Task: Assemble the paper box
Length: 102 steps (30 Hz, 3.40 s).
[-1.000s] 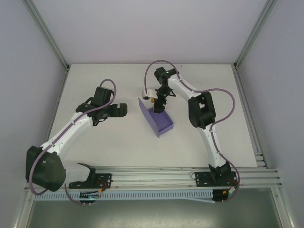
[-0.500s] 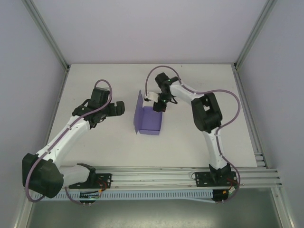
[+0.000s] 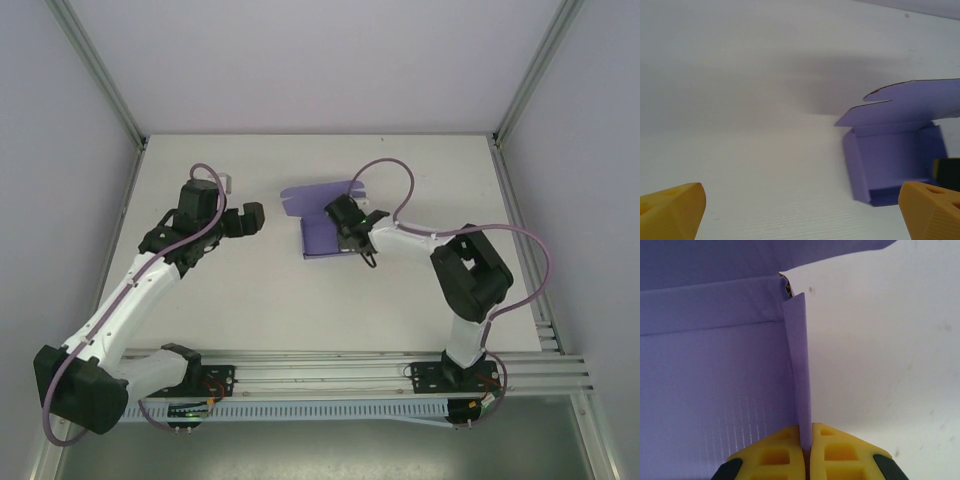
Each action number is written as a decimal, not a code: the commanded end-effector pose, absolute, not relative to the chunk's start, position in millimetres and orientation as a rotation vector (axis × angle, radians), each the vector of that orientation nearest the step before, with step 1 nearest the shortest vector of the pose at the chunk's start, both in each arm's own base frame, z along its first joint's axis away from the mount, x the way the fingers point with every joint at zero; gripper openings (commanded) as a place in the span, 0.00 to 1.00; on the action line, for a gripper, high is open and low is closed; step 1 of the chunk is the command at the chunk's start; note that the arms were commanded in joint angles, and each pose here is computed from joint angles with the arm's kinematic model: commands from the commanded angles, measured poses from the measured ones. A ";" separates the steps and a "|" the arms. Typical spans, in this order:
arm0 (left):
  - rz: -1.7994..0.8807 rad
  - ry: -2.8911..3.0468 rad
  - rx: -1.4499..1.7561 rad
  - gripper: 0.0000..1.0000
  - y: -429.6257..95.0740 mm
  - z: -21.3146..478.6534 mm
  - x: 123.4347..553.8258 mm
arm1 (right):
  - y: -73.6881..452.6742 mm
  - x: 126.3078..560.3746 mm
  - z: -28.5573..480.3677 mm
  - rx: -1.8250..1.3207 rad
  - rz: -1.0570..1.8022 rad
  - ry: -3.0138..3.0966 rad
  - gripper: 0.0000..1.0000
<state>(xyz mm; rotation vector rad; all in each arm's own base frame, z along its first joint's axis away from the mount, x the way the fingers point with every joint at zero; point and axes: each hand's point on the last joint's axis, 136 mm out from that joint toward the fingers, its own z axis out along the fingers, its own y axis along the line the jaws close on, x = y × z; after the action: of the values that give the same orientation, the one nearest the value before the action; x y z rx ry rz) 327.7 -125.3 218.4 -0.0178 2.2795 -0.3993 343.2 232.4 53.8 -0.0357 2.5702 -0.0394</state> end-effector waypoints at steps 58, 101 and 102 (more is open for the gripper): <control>-0.632 2.149 1.199 0.00 -234.3 160.2 415.7 | 239.0 396.2 143.7 -1.298 0.431 2.430 0.01; -0.683 2.402 0.098 0.01 -264.8 71.8 384.9 | 265.7 382.6 84.6 -0.084 0.204 2.267 0.00; -0.691 2.402 0.102 0.04 -263.7 72.8 381.0 | 263.8 379.2 82.6 -0.102 0.185 2.262 0.00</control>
<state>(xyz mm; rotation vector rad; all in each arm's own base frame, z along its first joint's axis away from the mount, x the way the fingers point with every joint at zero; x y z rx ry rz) 422.8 -248.7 104.4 0.0113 2.2647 -0.5970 402.6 250.5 100.8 0.0045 2.2245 0.1661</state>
